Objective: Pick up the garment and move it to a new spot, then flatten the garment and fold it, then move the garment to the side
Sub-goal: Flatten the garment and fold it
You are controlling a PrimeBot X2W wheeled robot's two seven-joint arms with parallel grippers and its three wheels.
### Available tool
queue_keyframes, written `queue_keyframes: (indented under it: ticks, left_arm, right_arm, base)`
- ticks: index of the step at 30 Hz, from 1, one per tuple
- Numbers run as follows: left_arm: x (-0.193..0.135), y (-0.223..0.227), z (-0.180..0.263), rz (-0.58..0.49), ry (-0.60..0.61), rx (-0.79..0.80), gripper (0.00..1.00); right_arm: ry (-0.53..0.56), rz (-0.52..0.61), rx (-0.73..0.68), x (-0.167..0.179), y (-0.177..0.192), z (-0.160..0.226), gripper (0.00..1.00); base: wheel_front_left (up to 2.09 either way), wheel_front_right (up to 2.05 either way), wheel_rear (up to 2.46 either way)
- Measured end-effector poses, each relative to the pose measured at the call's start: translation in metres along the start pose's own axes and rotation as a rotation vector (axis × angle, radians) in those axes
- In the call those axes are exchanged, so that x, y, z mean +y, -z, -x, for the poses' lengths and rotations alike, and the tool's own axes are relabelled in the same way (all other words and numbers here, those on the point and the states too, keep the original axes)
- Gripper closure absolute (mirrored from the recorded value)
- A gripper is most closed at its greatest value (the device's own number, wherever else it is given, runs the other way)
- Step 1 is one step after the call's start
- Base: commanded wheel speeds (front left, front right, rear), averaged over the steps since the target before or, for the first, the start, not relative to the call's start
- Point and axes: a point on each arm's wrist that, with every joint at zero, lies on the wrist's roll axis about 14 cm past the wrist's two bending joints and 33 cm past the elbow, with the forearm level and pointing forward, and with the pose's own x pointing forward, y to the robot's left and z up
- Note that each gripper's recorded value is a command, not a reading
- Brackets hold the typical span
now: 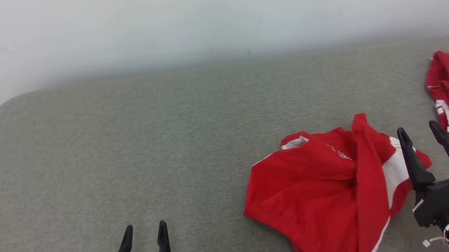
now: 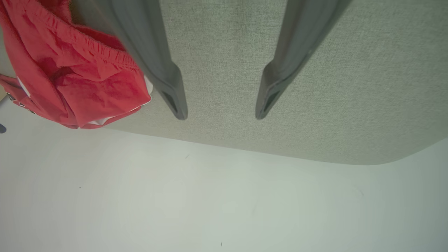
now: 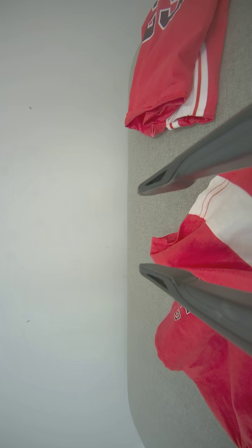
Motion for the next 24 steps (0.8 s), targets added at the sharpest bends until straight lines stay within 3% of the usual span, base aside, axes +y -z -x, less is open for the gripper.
queue_keyframes:
  ticks: [12,24]
  left_arm:
    - [-0.009,0.004,-0.002,-0.006,0.031,0.011,0.00]
    - [0.008,-0.002,0.003,-0.047,-0.014,-0.004,0.00]
  right_arm:
    - [0.123,-0.058,-0.127,-0.016,-0.025,0.073,0.00]
    - [0.122,-0.062,-0.188,-0.004,-0.041,0.091,0.00]
  base:
    - [0.00,0.00,0.00]
    - [0.00,0.00,0.00]
